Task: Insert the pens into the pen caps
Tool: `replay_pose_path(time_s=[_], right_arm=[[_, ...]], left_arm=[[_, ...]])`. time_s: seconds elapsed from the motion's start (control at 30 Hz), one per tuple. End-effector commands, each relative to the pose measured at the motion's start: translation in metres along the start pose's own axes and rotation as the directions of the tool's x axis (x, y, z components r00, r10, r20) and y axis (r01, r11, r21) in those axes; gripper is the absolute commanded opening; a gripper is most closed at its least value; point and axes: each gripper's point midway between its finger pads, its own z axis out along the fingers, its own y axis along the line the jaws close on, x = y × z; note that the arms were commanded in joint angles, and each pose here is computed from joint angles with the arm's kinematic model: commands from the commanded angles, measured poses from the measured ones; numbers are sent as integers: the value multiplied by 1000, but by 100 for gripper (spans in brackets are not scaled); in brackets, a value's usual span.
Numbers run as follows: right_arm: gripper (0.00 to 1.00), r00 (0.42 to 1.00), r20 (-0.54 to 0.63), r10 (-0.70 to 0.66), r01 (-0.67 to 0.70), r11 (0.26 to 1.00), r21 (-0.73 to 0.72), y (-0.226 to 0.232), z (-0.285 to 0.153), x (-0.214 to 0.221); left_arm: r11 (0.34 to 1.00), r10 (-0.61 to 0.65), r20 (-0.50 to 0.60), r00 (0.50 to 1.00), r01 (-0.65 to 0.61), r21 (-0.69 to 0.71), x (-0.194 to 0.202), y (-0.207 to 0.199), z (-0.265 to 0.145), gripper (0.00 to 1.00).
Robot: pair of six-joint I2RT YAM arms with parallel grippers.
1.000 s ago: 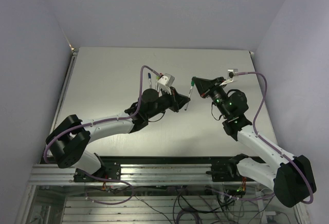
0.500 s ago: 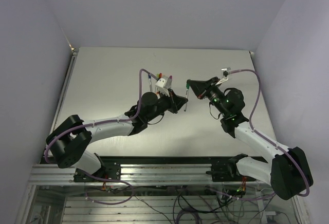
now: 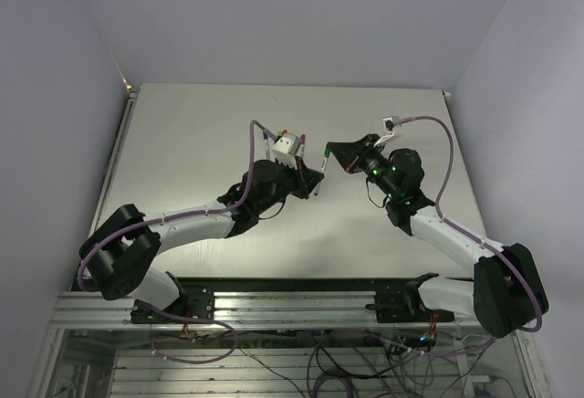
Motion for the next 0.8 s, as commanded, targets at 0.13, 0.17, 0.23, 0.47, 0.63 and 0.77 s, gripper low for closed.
replay_pose_path(time_s=[0.13,0.17,0.23,0.47,0.63,0.77], right_arm=[[0,992,-128,-19,24,999,35,-6,0,27],[0,995,-95,-31,34,999,26,-1,2,16],[5,998,-37,-56,57,998,28,6,6,-6],[37,979,136,-150,138,986,95,25,-5,-78],[42,949,224,-220,177,964,197,22,-35,-105],[43,944,227,-240,165,938,306,0,-53,-101]], left_arm=[[998,-5,257,966,-11,58,-99,-25,11,7],[999,-2,228,974,-10,48,-90,-21,12,7],[1000,4,162,987,-7,18,-68,-10,15,7],[992,-10,-10,1000,9,-127,-1,34,15,7],[972,-17,-14,1000,14,-233,6,63,15,7],[960,-16,9,1000,17,-281,-8,85,21,7]])
